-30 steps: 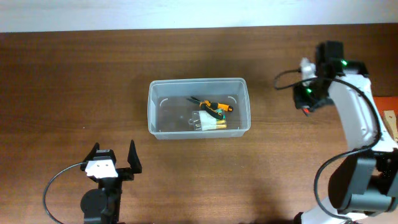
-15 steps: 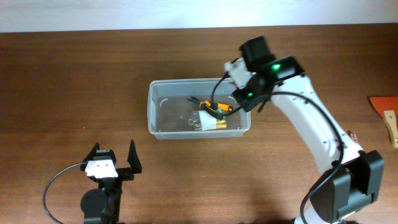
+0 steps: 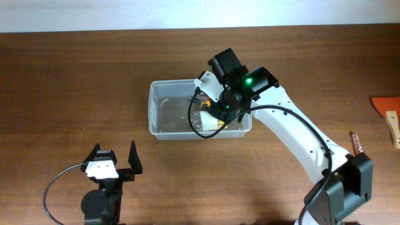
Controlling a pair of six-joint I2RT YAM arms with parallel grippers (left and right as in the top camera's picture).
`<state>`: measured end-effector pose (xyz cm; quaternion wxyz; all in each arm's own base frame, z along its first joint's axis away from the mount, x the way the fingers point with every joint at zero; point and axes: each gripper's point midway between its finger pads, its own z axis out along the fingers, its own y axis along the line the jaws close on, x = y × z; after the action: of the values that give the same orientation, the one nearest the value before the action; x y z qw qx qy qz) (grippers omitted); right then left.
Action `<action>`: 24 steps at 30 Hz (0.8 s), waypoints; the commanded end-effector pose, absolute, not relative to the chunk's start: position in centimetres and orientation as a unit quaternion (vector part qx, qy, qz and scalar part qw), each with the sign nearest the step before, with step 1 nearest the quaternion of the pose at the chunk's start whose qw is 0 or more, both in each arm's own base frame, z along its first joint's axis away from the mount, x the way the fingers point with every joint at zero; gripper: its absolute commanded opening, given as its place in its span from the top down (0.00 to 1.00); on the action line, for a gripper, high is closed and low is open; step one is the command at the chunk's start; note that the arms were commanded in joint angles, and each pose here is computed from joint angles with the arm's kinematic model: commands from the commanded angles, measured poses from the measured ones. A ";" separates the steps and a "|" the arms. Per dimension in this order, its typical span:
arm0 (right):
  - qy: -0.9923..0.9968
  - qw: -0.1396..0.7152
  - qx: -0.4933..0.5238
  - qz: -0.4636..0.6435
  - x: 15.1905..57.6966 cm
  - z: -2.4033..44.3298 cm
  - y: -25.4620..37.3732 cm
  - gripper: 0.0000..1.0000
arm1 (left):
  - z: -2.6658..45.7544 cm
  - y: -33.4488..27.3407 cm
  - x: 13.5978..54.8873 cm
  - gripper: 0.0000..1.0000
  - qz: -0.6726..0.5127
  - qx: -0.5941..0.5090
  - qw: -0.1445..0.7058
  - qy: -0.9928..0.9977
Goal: Pack container
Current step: 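Lift the red-black pliers and carry them left into the container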
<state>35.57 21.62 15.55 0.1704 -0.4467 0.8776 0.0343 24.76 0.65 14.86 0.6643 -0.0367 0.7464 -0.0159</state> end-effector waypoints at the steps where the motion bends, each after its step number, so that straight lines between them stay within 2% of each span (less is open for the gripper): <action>1: 0.878 0.144 -0.454 0.043 35.8 13.2 21.9 0.87 | 14.5 0.6 24.8 0.01 -0.017 -0.037 0.661 0.750; 8: 0.884 0.095 -0.454 0.055 35.6 9.2 22.3 0.87 | 14.5 0.6 24.8 0.01 -0.017 -0.037 0.660 0.750; 14: 0.884 0.082 -0.455 0.066 35.3 8.5 22.5 0.82 | 14.5 0.6 24.8 0.01 -0.017 -0.037 0.660 0.750; 17: 0.885 0.081 -0.454 0.066 35.3 8.5 22.4 0.72 | 14.5 0.6 24.8 0.01 -0.017 -0.037 0.660 0.750; 19: 0.885 0.079 -0.454 0.066 35.2 8.5 22.4 0.70 | 14.5 0.6 24.8 0.01 -0.017 -0.037 0.660 0.750; 20: 0.885 0.077 -0.454 0.065 35.1 8.5 22.3 0.67 | 14.5 0.6 24.8 0.01 -0.017 -0.037 0.660 0.750; 22: 0.889 0.076 -0.447 0.064 35.1 9.0 22.2 0.55 | 14.5 0.6 24.8 0.01 -0.017 -0.037 0.660 0.750; 23: 0.890 0.076 -0.446 0.064 35.2 9.5 22.2 0.44 | 14.5 0.6 24.8 0.01 -0.017 -0.037 0.660 0.750; 24: 0.890 0.079 -0.444 0.063 35.4 10.2 22.1 0.28 | 14.5 0.6 24.8 0.01 -0.017 -0.037 0.660 0.750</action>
<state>34.51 21.85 8.56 0.0617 -0.4493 0.8894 0.0570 24.76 0.65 14.86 0.6643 -0.0368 0.7464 -0.0158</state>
